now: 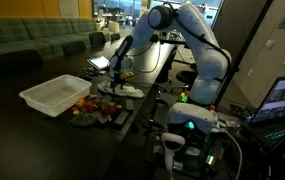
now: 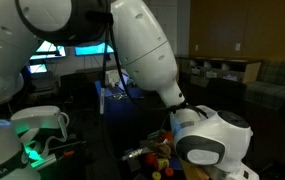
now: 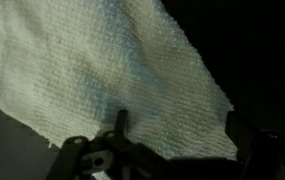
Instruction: Pick up the towel on the right, move the objects in front of the storage container to the left
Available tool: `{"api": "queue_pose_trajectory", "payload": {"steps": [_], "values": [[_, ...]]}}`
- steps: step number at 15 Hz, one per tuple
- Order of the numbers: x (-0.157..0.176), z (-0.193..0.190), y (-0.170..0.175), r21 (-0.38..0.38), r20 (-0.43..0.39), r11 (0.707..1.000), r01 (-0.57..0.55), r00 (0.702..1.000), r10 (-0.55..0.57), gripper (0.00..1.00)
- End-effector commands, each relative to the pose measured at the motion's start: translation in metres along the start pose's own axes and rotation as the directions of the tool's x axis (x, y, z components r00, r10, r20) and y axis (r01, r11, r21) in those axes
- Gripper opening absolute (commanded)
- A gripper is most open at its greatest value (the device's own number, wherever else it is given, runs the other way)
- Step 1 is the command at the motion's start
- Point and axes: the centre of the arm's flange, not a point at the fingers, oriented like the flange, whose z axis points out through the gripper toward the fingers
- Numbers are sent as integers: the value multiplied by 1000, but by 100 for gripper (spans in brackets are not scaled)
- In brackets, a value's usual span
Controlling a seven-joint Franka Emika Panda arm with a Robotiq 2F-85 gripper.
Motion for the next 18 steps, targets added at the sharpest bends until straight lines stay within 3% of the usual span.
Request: {"api": "queue_pose_trajectory", "payload": {"steps": [1, 6, 7, 9, 10, 18], "values": [[22, 17, 1, -32, 8, 999, 32, 999, -32, 100], [13, 23, -6, -100, 15, 995, 5, 1000, -4, 100], [12, 23, -7, -111, 19, 994, 10, 1000, -8, 93], [8, 23, -9, -131, 30, 991, 6, 1000, -2, 69], [6, 23, -9, -140, 34, 990, 9, 999, -4, 68], [-21, 3, -11, -207, 44, 978, 19, 999, -10, 6]]}}
